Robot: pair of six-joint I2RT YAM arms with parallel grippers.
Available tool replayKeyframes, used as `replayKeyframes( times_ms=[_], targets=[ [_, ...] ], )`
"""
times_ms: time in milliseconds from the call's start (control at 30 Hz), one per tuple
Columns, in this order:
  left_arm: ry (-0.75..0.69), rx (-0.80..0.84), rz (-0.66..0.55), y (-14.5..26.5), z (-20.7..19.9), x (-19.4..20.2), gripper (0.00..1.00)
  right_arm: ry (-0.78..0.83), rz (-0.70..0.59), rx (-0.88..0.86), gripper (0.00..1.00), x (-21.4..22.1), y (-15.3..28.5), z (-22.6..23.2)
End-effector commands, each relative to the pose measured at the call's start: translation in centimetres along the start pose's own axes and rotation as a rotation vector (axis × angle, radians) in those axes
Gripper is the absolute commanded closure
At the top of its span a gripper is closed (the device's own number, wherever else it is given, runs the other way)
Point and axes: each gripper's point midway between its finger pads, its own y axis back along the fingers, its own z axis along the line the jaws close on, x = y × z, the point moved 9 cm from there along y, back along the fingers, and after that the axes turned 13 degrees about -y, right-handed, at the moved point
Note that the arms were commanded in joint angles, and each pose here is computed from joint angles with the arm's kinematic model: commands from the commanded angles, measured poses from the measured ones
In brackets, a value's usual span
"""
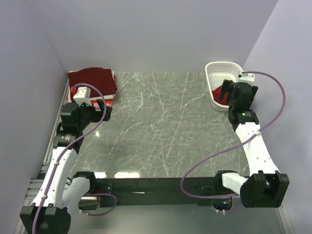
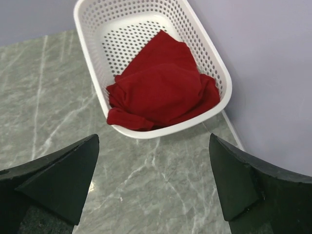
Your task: Fold and stack the t-shirts
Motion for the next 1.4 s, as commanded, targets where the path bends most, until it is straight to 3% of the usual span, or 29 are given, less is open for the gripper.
replayKeyframes(
  times_ms=[0,233,367,633,667,833,1033,1367],
  targets=[
    [-0.005,0.014,-0.016,0.3,-0.3,-0.3,0.00,0.002,-0.072,0.060,0.01,-2.6,-0.5,0.0],
    [-0.007,0.016,-0.014,0.3,-0.3,-0.2,0.01,0.246,0.060,-0.163,0.01,-2.2,-1.6,1.2],
    [-0.007,0.017,-0.014,0.3,-0.3,-0.2,0.00,0.219,0.159,-0.179,0.03,-3.2,-3.8,0.5],
    [-0.011,0.008,-0.011,0.2,-0.3,-0.2,0.01,0.163,0.455,-0.205,0.09,-0.9,-11.9,-1.9],
    [-0.011,0.006,-0.013,0.3,-0.2,-0.2,0.01,0.159,0.444,-0.216,0.10,-2.1,-12.5,-1.6],
    [-0.013,0.005,0.001,0.1,-0.2,0.0,0.01,0.086,0.664,-0.351,0.18,0.7,-15.6,-0.7],
    [-0.009,0.008,0.017,-0.2,-0.1,0.2,0.01,0.056,0.721,-0.467,0.25,2.3,-15.1,0.1],
    [-0.005,0.017,0.022,-0.3,-0.2,0.3,0.01,0.112,0.749,-0.497,0.30,3.1,-13.2,-0.5]
  ],
)
